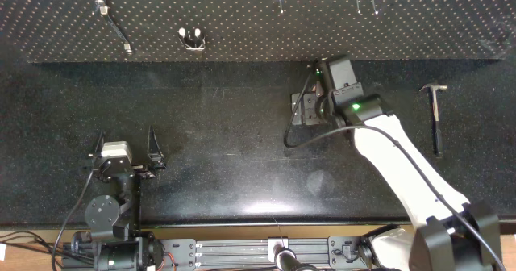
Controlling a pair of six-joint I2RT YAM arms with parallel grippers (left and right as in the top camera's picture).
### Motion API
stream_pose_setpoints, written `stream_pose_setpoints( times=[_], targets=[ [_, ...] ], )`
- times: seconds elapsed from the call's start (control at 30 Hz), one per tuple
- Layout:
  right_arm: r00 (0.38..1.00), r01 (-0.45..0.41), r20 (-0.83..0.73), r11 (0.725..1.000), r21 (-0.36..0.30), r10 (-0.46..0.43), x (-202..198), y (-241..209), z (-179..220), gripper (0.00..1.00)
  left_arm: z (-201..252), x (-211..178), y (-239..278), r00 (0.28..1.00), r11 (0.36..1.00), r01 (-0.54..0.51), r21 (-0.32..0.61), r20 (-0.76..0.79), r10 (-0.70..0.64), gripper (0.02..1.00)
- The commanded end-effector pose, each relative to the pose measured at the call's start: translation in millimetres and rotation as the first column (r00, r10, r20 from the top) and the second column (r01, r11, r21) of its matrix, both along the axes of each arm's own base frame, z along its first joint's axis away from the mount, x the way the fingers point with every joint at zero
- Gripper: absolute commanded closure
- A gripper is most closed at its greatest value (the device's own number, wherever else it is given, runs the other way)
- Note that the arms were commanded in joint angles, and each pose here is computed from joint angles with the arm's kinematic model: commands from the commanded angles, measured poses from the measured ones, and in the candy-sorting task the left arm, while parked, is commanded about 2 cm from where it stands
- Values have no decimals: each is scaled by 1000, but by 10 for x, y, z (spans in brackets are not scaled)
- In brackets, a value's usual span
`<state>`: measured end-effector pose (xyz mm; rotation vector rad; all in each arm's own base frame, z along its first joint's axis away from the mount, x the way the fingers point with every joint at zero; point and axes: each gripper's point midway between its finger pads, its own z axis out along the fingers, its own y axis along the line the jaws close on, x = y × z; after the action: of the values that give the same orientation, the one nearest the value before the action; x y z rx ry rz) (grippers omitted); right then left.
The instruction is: Place Tools Onto Pegboard
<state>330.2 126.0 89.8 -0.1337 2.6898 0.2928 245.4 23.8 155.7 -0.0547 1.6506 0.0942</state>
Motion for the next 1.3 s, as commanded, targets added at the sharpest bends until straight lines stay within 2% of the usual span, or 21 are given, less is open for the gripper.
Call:
stream_pose_setpoints(
  times=[0.03, 0.17, 0.5, 0.6, 0.63, 0.73, 0.83, 0.9, 0.97, 1.03, 1.23, 1.3],
  targets=[
    [997, 59, -44, 998, -33, -60, 45, -36, -168, 25, -5, -4, -13, 1000, 1000, 9, -3, 0, -9, 23],
    [992, 109, -49, 991, -72, -112, 86, -114, -253, 25, -5, -4, -13, 1000, 1000, 9, -3, 0, -9, 23],
    [991, 118, -46, 987, -109, -123, 120, -166, -320, 1, -5, -4, -13, 1000, 1000, 9, -3, 0, -9, 23],
    [991, 117, -47, 987, -109, -123, 119, -167, -326, 84, -5, -4, -13, 1000, 1000, 9, -3, 0, -9, 23],
    [991, 117, -48, 987, -110, -123, 120, -167, -328, 169, -5, -4, -13, 1000, 1000, 9, -3, 0, -9, 23],
    [991, 117, -49, 987, -110, -123, 119, -167, -332, 325, -5, -4, -13, 1000, 1000, 9, -3, 0, -9, 23],
    [992, 114, -49, 987, -112, -120, 118, -167, -332, 375, -5, -4, -13, 1000, 1000, 9, -3, 0, -9, 23],
    [992, 114, -48, 987, -111, -120, 119, -167, -332, 514, -5, -4, -13, 1000, 1000, 9, -3, 0, -9, 23],
    [992, 114, -48, 987, -111, -120, 119, -166, -332, 575, -5, -4, -13, 1000, 1000, 9, -3, 0, -9, 23],
    [992, 114, -48, 987, -111, -120, 119, -166, -332, 586, -5, -4, -13, 1000, 1000, 9, -3, 0, -9, 23],
    [992, 113, -48, 987, -112, -119, 120, -168, -332, 726, -5, -4, -13, 1000, 1000, 9, -3, 0, -9, 23],
    [992, 108, -48, 988, -114, -114, 119, -168, -332, 735, -5, -4, -13, 1000, 1000, 9, -3, 0, -9, 23]
  ],
)
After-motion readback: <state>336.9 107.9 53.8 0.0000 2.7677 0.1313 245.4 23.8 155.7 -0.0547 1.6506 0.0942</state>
